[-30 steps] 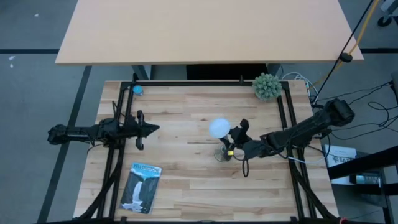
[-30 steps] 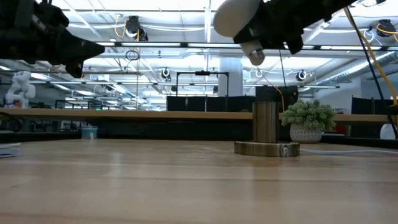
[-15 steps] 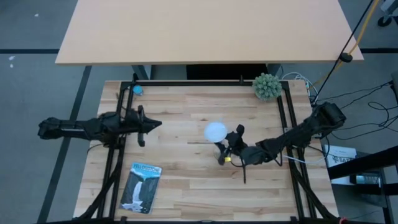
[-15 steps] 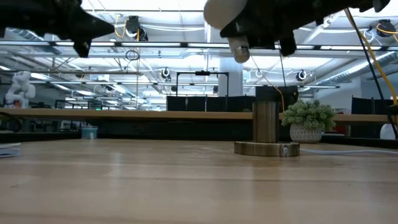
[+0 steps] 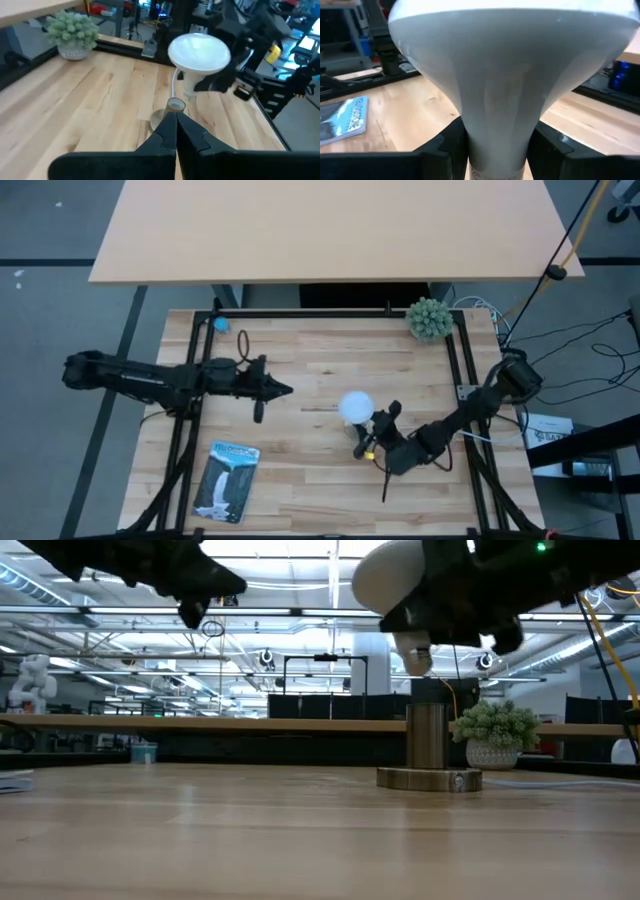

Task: Screw lightbulb
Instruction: Insert the lightbulb into the bronze lamp socket

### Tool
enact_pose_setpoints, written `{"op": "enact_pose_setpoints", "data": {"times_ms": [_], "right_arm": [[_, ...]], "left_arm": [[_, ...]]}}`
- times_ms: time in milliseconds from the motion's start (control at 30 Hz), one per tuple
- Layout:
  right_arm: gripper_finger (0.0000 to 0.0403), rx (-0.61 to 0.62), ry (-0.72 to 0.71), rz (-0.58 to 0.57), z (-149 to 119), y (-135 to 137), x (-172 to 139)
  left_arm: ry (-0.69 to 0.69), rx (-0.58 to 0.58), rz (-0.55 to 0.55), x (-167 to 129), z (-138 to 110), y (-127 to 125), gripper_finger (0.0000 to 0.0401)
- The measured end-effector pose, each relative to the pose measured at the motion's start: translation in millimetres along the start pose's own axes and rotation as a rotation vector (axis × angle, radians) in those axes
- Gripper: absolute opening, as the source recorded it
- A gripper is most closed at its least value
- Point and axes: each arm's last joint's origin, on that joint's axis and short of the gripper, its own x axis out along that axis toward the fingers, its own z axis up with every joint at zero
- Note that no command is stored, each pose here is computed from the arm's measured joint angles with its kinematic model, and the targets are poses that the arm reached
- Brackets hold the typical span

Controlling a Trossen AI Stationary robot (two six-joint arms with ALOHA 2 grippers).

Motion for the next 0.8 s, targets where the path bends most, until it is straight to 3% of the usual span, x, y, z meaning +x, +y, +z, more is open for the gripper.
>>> {"op": "enact_pose_setpoints", "data": {"times_ms": [133, 333, 600, 800], "right_arm": [[0.0147, 0.028, -0.037, -0.029, -16.6, 2.2, -18.8], [0.0147, 0.097, -0.057, -0.019, -28.7, -17.1, -39.3], [0.0147, 0.113, 0.036, 0.124, -23.6, -23.9, -20.3], [0.0147, 0.053, -0.018, 0.136, -10.0, -25.9, -5.0]], "left_arm": [[0.003, -0.036, 0.001, 13.0, -4.4, 1.2, 0.0000], [0.079, -0.067, 0.019, 29.9, -18.9, 4.4, 0.0000], [0.022, -0.089, 0.000, 59.2, -30.1, 7.2, 0.0000], [0.053, -0.094, 0.006, 70.8, -42.1, 10.0, 0.0000]]}}
